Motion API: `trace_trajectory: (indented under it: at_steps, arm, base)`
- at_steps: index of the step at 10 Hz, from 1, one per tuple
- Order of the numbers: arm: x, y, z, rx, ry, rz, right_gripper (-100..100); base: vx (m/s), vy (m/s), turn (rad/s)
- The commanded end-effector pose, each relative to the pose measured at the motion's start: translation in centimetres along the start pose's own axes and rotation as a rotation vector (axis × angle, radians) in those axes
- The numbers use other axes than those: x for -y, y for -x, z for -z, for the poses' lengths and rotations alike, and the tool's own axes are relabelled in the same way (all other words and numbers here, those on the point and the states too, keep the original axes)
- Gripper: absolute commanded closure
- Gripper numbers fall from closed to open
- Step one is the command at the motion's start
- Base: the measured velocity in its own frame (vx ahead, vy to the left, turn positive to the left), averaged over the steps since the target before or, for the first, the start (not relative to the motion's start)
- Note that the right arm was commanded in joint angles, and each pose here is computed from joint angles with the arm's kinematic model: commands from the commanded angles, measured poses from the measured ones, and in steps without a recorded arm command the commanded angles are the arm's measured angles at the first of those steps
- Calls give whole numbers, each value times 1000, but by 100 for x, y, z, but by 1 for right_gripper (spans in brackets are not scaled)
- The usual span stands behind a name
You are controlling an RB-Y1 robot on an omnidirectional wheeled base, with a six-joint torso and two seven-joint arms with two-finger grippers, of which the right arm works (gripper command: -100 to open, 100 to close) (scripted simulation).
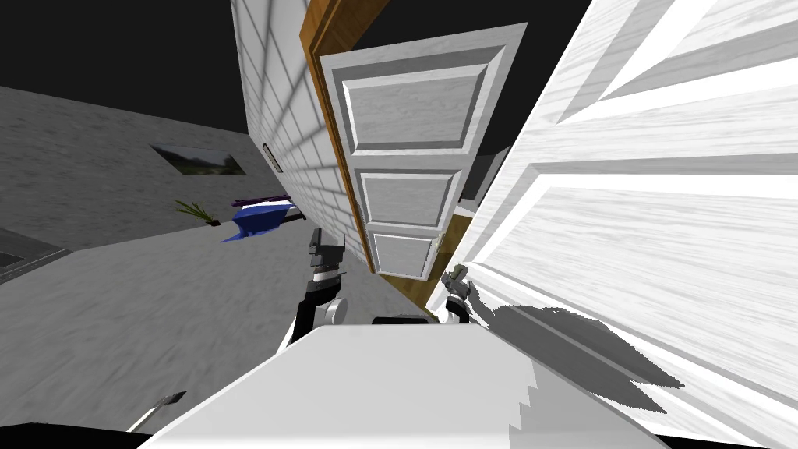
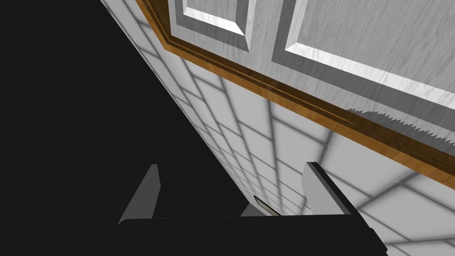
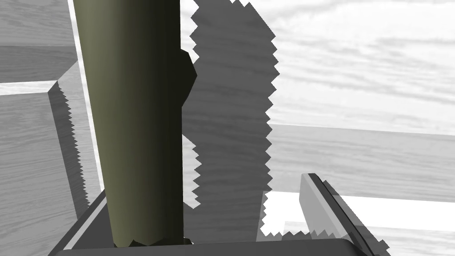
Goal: Push the door open
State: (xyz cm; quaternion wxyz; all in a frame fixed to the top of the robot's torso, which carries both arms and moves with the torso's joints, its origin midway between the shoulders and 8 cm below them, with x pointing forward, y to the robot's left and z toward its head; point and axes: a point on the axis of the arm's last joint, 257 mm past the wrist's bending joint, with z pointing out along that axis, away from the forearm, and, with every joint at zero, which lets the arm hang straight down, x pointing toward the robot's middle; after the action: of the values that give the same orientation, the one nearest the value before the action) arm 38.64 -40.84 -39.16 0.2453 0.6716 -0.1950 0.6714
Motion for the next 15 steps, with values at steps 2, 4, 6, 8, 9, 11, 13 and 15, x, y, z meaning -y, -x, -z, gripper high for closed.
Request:
trace_trajectory:
  at_steps: [2,4,6,8,9,11,13,15]
  arm:
    - [-300,3,2,-1,52,28,100]
    - [-300,3,2,-1,52,28,100]
    - [-372,7,-9,0,64,31,100]
    - [-372,7,-9,0,64,31,100]
    - [-372,7,-9,0,64,31,100]
    - [-372,7,-9,0,64,31,100]
    - [-372,7,-9,0,64,31,100]
    - [-444,11,-19,0,77,34,100]
  base:
    - [14,-11,-11]
    - [0,2,21]
    - [-1,-10,5]
    - [10,-6,21]
    - [4,2,-30]
    - [-1,9,-9]
    - [-5,-1,-5]
    - [18,-7,28]
